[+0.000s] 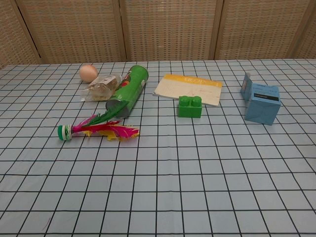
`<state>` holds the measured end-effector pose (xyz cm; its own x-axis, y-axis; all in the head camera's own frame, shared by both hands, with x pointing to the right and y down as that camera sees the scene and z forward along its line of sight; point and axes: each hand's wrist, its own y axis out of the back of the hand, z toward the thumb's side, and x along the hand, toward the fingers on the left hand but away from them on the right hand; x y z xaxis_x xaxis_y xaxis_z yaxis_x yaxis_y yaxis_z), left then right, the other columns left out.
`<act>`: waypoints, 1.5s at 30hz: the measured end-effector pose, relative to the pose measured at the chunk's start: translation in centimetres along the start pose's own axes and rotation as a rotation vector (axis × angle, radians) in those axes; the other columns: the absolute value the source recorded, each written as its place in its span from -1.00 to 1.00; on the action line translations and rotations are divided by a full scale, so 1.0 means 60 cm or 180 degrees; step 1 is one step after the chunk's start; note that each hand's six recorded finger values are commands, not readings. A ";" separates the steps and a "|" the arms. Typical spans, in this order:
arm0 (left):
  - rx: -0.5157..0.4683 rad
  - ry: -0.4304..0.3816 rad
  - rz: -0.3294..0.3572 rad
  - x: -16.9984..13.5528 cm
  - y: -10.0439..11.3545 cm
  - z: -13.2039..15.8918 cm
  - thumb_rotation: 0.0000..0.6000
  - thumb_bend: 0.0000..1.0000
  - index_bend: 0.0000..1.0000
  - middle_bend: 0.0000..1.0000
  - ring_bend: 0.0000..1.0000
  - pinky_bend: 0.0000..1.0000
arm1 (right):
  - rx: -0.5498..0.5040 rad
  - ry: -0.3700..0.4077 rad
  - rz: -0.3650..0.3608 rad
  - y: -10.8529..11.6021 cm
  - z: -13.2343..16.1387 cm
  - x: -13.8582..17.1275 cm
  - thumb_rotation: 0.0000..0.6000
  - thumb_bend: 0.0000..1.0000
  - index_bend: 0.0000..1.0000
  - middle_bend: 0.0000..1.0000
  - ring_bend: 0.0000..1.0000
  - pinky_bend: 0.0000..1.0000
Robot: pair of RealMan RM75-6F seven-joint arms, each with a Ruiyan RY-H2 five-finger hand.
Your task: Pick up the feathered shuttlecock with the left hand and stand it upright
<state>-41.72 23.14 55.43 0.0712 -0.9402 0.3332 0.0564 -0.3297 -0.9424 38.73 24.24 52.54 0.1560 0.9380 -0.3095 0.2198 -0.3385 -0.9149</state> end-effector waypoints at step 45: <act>0.0188 -0.0110 -0.0103 0.147 0.017 0.127 1.00 -0.51 -0.19 -1.00 -1.00 -1.00 | -0.0154 -0.0078 0.0040 0.006 -0.009 -0.002 1.00 -0.87 -0.82 -1.00 -1.00 -0.80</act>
<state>-33.46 15.18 57.64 0.1027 -0.9252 0.3654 0.1178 -0.3534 -0.9280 39.34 23.99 52.41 0.1354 0.9350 -0.3276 0.2643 -0.3528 -0.8976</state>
